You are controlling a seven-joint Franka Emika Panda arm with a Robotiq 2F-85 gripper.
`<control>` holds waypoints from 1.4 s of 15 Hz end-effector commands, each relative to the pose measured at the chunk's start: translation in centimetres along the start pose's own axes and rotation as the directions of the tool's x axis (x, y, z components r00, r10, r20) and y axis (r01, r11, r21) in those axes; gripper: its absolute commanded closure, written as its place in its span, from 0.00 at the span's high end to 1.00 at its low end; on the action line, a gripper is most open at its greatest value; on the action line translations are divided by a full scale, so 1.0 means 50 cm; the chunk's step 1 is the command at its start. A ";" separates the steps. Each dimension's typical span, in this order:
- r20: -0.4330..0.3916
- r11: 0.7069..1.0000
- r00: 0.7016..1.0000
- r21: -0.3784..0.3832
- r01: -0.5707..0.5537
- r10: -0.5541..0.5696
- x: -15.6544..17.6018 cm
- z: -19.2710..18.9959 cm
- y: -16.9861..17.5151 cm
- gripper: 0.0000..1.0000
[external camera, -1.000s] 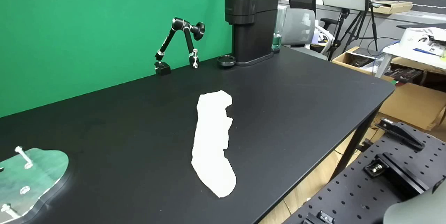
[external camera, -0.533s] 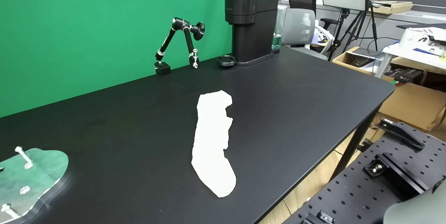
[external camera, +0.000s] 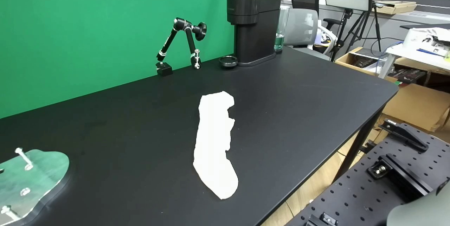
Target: Hang the white cloth on the black stand
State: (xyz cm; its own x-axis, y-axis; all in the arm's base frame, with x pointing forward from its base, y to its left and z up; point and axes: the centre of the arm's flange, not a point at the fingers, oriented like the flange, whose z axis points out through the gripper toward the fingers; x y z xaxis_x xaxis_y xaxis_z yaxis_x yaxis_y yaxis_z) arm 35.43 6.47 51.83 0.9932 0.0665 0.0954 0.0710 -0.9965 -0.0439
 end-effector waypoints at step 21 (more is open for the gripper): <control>0.297 0.877 0.889 -0.233 0.421 -0.349 0.144 0.361 0.018 1.00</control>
State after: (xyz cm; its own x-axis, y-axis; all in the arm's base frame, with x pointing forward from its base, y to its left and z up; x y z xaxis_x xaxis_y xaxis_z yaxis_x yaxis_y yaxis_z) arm 42.38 6.29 36.71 0.9017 0.3968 -0.1715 0.4282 -0.8744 0.2283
